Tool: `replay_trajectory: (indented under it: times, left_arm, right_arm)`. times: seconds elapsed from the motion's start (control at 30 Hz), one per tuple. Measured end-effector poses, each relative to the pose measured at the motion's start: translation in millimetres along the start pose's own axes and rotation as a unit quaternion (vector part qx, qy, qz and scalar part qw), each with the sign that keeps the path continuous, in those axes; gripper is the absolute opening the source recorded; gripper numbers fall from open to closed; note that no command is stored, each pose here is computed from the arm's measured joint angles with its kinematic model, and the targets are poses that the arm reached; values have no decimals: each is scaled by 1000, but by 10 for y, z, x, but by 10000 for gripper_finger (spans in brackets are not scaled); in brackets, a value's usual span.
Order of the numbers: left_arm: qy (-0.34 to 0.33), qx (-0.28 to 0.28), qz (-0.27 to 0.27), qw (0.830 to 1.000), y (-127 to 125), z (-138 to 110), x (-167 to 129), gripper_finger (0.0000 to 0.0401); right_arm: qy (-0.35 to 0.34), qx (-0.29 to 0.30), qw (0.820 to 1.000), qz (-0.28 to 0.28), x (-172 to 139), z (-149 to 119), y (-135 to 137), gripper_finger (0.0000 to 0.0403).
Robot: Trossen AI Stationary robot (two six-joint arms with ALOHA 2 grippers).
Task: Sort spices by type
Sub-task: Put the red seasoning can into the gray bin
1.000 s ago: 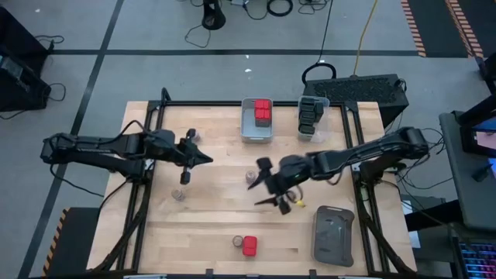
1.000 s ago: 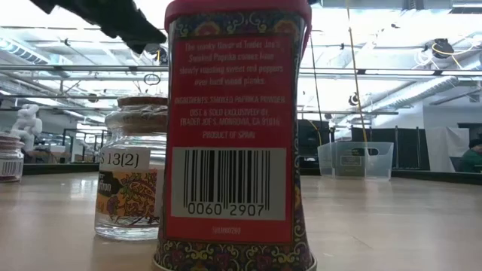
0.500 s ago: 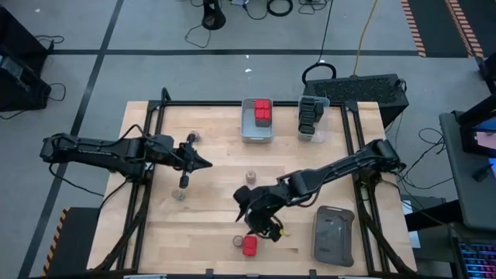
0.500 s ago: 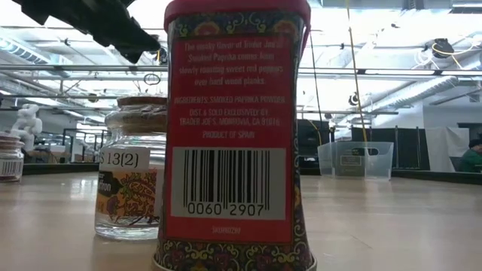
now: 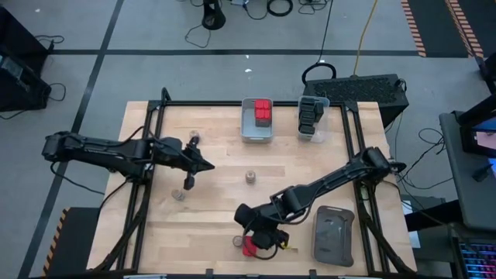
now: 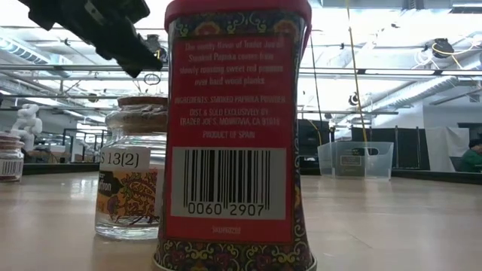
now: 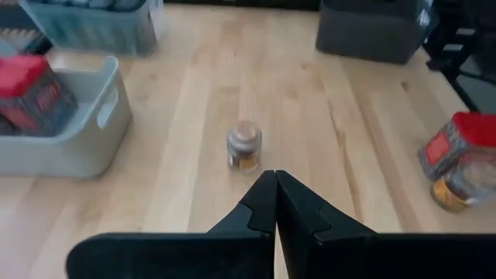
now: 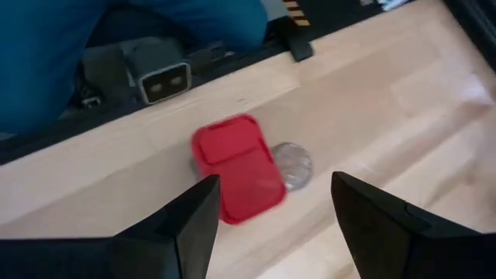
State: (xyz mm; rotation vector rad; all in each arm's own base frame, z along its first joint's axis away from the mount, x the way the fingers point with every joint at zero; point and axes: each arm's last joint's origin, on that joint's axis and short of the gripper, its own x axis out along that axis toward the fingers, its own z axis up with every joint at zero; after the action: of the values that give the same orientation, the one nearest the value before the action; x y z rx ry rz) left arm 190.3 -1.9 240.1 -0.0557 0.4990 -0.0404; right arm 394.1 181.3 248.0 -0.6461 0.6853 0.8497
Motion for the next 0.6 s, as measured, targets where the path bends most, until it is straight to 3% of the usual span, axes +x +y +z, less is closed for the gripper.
replay_trajectory:
  times: [0.13,0.4,0.6]
  left_arm:
    - [17,-2,1,1000,7,-30,98,9]
    - [22,-2,2,1000,14,-42,238,9]
    - [20,-2,-9,1000,10,-40,283,9]
  right_arm:
    - [6,-15,1000,8,104,-2,52,231]
    - [-8,-16,999,-31,145,75,51,231]
    - [25,-30,999,15,190,-8,128,243]
